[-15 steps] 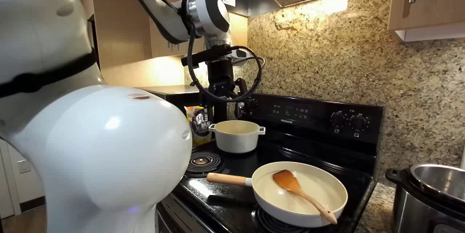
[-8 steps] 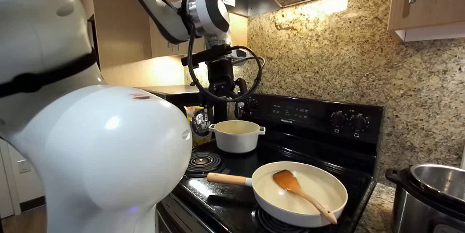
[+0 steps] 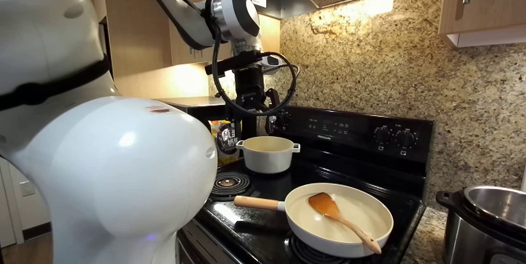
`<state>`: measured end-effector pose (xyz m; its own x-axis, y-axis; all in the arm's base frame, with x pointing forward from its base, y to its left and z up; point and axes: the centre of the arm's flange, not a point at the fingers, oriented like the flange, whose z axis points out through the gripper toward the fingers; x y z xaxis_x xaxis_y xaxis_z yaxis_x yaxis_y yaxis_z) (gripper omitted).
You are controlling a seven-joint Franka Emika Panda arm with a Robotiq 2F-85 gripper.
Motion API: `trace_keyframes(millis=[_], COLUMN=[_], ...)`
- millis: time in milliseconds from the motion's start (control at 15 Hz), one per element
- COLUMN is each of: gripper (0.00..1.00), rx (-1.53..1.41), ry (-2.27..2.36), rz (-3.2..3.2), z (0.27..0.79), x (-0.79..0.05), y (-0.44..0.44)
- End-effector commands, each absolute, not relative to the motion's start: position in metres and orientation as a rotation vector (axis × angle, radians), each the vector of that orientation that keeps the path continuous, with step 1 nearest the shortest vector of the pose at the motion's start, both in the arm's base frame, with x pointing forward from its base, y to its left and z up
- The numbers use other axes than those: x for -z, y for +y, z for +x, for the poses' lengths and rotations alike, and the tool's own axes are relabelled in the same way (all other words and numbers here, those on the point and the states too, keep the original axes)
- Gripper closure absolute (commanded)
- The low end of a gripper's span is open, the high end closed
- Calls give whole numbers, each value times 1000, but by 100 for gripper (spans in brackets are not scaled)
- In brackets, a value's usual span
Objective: Use the wooden spoon to stir the water in the white pan
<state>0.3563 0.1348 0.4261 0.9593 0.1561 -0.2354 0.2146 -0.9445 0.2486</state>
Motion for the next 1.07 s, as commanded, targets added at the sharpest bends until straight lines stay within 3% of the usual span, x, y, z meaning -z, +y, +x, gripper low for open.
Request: trace_keyframes(millis=[0, 733, 1000], gripper=[0, 0, 0], rx=[313, 437, 340], ry=[284, 742, 964], rz=[2836, 2556, 2471], z=[355, 299, 282], x=[-426, -393, -373], y=[131, 19, -48])
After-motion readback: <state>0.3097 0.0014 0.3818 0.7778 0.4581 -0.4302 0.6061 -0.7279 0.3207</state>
